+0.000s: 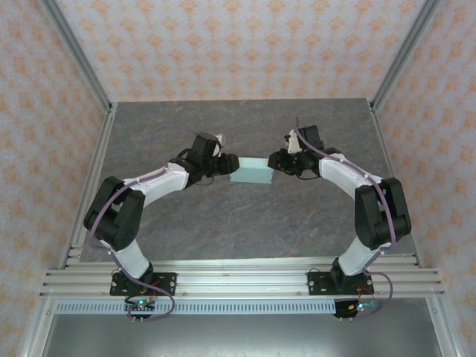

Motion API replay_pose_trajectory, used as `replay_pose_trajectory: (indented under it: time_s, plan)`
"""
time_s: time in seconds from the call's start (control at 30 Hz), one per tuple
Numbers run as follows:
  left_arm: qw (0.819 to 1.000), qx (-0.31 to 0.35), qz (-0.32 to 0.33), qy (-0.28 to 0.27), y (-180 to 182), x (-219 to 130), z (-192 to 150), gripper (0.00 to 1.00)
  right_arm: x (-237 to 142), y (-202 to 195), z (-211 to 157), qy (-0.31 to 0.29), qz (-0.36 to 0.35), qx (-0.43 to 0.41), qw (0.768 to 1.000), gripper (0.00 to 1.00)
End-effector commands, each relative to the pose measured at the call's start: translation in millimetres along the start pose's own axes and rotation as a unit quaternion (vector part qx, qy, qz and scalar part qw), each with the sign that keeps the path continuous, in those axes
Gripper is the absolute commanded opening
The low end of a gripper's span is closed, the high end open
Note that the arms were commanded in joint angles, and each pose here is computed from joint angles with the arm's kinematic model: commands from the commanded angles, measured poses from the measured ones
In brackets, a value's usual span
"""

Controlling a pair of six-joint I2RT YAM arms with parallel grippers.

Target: Fold the paper box

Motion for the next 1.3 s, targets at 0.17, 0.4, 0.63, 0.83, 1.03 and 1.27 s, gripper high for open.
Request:
replay_pose_trajectory:
  time_s: [0.17,0.4,0.63,0.83,1.03,1.27]
  plan:
    - [0.999,0.027,-0.022,0.019,-8,-6,-21,0.41,-6,17,-8,0.001,0.032,-0.062,0.998,0.30]
    - [0.999,0.018,-0.033,0.022,-5,-8,-38,0.41,-8,13,-25,0.003,0.040,-0.072,0.997,0.30]
    - [0.999,0.024,-0.034,0.019,-9,-10,-40,0.42,-10,12,-31,-0.001,0.036,-0.077,0.996,0.30]
    - [0.999,0.029,-0.030,0.031,-12,-14,-49,0.42,-11,7,-38,-0.006,0.022,-0.085,0.996,0.30]
    - [0.999,0.029,-0.024,0.036,-9,-15,-55,0.42,-8,3,-44,-0.002,0.009,-0.091,0.996,0.30]
    - [0.998,0.027,-0.006,0.048,1,-13,-66,0.42,-2,-8,-55,0.008,-0.015,-0.090,0.996,0.30]
Point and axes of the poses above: each hand's point on the last joint's axis, 136 mm out from that joint toward the fingers, its own x axis out along the fingers, its own y axis along the line the jaws close on, z = x × y, the point moved 1 cm from there along -x, back along the fingers, and after that the axes turned 4 degrees about x, right-handed, at the moved point
